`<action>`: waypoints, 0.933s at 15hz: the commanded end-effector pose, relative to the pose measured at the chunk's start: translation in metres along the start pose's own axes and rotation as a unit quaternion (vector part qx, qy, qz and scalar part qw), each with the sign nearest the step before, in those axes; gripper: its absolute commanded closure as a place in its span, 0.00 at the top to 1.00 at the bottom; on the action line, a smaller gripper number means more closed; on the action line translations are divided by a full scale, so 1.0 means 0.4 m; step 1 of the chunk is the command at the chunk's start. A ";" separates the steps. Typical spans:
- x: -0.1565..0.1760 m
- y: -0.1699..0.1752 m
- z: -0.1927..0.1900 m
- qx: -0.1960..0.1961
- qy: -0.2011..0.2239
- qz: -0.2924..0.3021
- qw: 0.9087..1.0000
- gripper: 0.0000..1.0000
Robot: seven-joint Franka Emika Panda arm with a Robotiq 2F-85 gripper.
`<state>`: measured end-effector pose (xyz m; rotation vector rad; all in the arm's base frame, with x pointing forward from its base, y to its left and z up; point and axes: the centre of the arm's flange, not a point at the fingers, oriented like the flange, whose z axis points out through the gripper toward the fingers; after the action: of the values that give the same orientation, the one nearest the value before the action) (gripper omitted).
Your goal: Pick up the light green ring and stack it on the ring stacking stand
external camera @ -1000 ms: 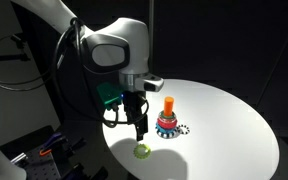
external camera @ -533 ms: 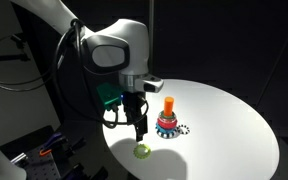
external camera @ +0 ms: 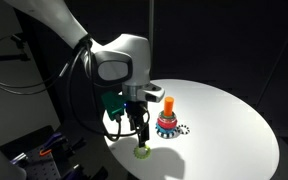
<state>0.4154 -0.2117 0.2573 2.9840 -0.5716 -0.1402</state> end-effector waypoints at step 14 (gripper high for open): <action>0.146 -0.070 0.177 0.029 0.022 0.046 0.998 1.00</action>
<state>0.4568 -0.2109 0.1887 3.0003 -0.6980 -0.0661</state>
